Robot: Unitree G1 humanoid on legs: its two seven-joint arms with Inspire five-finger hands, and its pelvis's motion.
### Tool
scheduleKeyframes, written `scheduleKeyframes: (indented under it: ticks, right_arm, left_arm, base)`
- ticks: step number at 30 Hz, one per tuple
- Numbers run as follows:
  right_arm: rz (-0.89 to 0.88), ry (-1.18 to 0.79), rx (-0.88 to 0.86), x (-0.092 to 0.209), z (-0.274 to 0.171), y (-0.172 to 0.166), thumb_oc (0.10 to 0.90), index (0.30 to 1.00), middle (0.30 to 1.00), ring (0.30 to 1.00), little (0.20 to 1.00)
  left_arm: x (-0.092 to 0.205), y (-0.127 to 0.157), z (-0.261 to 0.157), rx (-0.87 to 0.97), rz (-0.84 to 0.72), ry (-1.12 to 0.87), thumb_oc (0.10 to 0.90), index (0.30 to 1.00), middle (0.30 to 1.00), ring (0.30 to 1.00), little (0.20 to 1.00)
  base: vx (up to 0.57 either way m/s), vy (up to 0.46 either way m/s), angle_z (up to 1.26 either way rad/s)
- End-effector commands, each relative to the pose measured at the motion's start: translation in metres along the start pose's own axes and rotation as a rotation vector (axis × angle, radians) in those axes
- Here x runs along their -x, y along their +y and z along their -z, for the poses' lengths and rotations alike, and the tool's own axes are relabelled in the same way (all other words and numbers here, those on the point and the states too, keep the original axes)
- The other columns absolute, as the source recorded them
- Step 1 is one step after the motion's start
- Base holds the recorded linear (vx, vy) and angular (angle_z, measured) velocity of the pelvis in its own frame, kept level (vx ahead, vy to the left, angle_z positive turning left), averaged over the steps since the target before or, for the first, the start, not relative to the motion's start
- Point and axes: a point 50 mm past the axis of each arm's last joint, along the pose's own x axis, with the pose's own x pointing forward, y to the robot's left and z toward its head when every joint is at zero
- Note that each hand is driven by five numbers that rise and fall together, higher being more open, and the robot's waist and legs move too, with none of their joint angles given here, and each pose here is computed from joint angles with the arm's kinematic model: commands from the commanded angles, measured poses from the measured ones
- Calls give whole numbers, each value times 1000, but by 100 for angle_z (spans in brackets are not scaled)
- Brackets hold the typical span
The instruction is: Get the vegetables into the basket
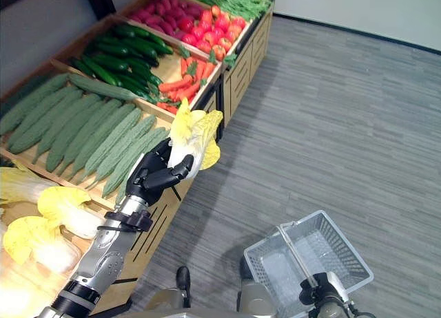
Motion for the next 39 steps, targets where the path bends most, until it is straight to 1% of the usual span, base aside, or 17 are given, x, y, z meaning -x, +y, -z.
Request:
scheduleKeyframes:
  ticks: [1, 6, 13, 19, 27, 34, 36, 37, 38, 39]
  right_arm:
    - [53, -57, 1, -5, -14, -15, 400, 300, 300, 300, 300]
    - [33, -90, -25, -4, -26, -5, 400, 300, 300, 300, 300]
    - [13, -30, -30, 0, -8, 4, 400, 300, 300, 300, 300]
    - [8, 5, -43, 3, 2, 8, 400, 300, 300, 300, 300]
    - [8, -20, -42, 2, -3, 8, 400, 300, 300, 300, 300]
    - [47, -55, -34, 0, -6, -6, 400, 300, 300, 300, 300]
    - [95, -75, -30, -3, -10, -23, 400, 300, 300, 300, 300]
    - [95, -75, -30, -3, -11, -23, 400, 300, 300, 300, 300]
    - [141, -143, -25, -6, -26, -38, 400, 300, 300, 300, 300]
    - [141, -143, -25, -6, -26, -38, 400, 300, 300, 300, 300]
  left_arm:
    - [-19, -21, -61, -13, 129, -325, 400, 300, 300, 300, 300]
    - [-25, -20, -60, -35, 133, -312, 400, 300, 300, 300, 300]
    - [-27, -24, -61, -51, 162, -299, 400, 300, 300, 300, 300]
    - [-25, -21, -58, -52, 158, -281, 400, 300, 300, 300, 300]
    - [-23, -15, -54, -31, 111, -272, 400, 300, 300, 300, 300]
    - [-23, -19, -48, -15, 122, -254, 400, 300, 300, 300, 300]
    - [-25, -25, -48, -10, 147, -257, 400, 300, 300, 300, 300]
    - [-26, -25, -48, -10, 147, -257, 400, 300, 300, 300, 300]
    - [-25, -26, -47, -9, 145, -257, 400, 300, 300, 300, 300]
    - [-25, -26, -47, -9, 145, -257, 400, 300, 300, 300, 300]
  base:
    - [-52, 228, -41]
    - [-132, 170, -47]
    - [-84, 40, -43]
    - [0, -79, -40]
    - [-27, -204, -33]
    - [-21, -231, -9]
    - [-38, -141, -3]
    - [-22, -46, -17]
    - [-14, -26, -21]
    - [-11, -25, -19]
